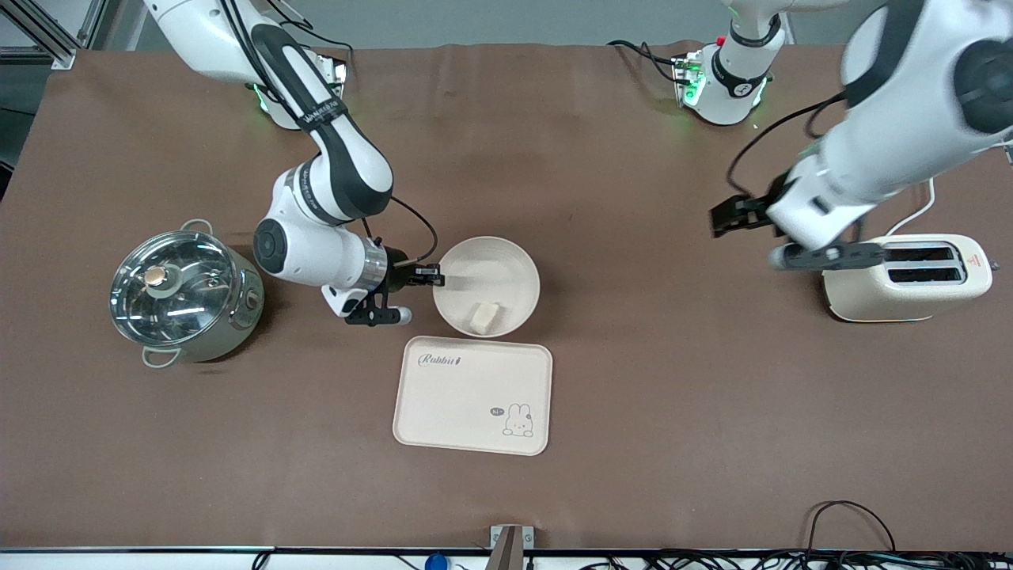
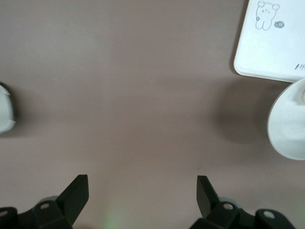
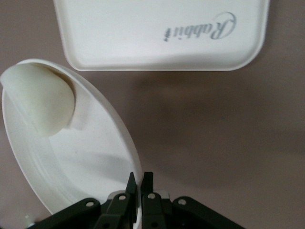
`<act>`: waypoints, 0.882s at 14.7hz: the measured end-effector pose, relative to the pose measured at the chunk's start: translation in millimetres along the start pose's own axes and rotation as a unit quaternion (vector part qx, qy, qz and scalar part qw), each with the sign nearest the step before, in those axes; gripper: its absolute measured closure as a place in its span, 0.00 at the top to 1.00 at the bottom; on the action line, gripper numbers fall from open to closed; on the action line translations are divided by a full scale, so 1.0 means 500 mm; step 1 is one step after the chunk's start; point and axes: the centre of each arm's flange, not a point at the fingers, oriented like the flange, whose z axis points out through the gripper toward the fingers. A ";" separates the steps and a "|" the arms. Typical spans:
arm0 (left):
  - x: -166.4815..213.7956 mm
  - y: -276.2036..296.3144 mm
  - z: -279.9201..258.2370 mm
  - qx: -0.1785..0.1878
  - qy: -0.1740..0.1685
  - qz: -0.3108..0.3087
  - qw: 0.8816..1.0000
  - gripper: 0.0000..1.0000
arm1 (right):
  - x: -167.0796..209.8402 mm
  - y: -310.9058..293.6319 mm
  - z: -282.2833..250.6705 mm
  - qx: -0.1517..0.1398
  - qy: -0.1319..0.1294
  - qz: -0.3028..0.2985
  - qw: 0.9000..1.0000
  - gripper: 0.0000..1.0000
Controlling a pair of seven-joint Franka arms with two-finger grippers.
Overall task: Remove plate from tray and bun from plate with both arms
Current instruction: 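Lower the plate with the right gripper while the left gripper reaches the bun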
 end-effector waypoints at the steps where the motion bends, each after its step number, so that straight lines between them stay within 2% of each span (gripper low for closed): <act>1: 0.003 0.032 0.039 -0.002 -0.009 -0.008 1.000 1.00 | -0.013 0.017 0.026 -0.003 0.012 -0.004 1.000 0.06; 3: 0.014 0.086 0.109 -0.007 -0.020 -0.027 0.999 1.00 | -0.046 0.037 0.076 -0.002 0.025 -0.013 1.000 0.06; 7: 0.019 0.192 0.252 -0.011 -0.039 -0.088 0.995 1.00 | -0.078 0.048 0.125 0.009 0.022 -0.028 0.999 0.06; 13: 0.002 0.336 0.431 -0.035 -0.040 -0.181 0.982 1.00 | -0.097 0.071 0.186 0.000 0.020 -0.045 0.999 0.06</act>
